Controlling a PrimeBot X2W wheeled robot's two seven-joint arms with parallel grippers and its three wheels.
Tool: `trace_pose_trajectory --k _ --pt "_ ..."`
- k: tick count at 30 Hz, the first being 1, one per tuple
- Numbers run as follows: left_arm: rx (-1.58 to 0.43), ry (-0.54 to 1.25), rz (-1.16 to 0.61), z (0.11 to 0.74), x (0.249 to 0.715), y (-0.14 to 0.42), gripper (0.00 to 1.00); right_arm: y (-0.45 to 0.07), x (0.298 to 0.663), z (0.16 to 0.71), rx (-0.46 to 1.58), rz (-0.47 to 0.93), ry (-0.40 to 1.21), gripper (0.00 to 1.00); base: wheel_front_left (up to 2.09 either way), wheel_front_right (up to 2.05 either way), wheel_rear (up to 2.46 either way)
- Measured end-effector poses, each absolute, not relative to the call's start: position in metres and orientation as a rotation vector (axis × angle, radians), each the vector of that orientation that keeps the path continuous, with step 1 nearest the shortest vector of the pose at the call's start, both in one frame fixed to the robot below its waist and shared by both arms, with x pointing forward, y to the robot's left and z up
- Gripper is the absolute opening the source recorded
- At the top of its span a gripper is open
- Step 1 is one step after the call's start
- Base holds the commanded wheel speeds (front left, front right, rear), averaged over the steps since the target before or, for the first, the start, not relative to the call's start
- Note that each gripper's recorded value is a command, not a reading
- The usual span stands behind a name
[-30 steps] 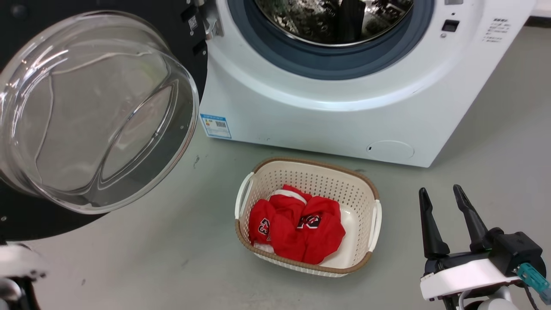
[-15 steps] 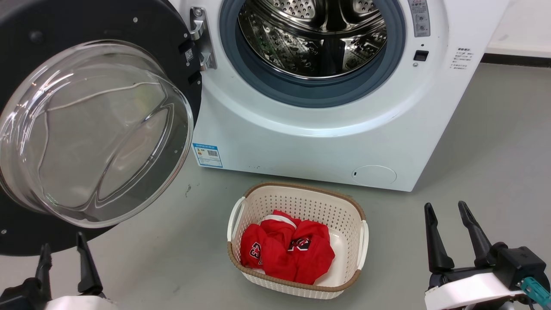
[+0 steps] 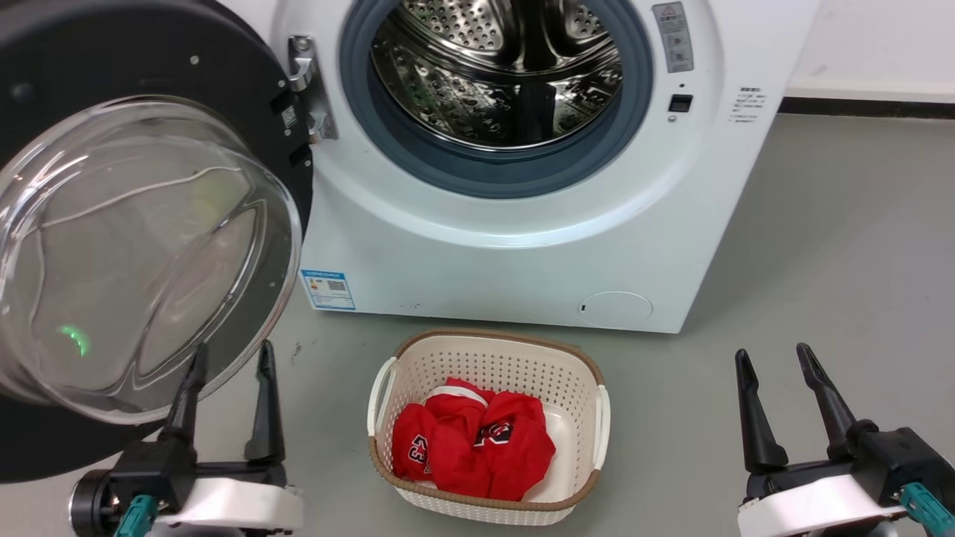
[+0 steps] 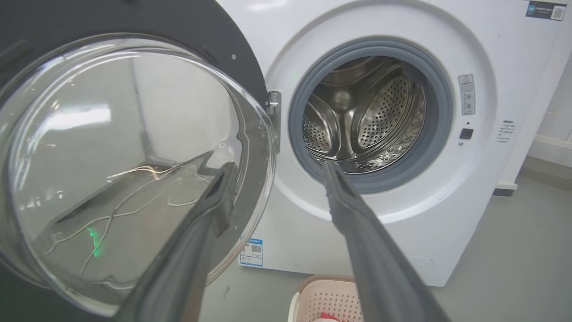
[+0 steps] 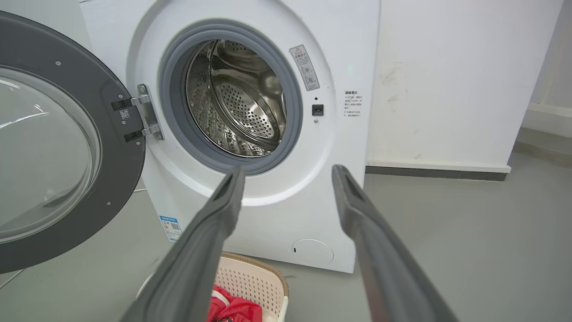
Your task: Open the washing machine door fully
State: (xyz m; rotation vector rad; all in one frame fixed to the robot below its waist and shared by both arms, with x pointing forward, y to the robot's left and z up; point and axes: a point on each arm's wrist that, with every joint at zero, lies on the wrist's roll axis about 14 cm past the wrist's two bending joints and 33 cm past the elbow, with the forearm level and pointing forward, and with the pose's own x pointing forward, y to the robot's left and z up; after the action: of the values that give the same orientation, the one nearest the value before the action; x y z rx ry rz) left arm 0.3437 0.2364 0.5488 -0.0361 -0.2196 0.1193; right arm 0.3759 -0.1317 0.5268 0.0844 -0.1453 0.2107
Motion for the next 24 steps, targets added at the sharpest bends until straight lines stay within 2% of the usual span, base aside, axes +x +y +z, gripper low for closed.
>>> trace_pose_trajectory --k 9,24 --pt "-0.057 -0.234 -0.013 0.554 0.364 0.194 1.0 -0.16 0.363 0.538 0.029 0.131 -0.166 1.0 0.0 0.0 0.0" --pt "-0.071 -0.214 -0.027 0.548 0.367 0.185 1.0 -0.162 0.359 0.525 0.051 0.123 -0.124 1.0 0.0 0.0 0.0"
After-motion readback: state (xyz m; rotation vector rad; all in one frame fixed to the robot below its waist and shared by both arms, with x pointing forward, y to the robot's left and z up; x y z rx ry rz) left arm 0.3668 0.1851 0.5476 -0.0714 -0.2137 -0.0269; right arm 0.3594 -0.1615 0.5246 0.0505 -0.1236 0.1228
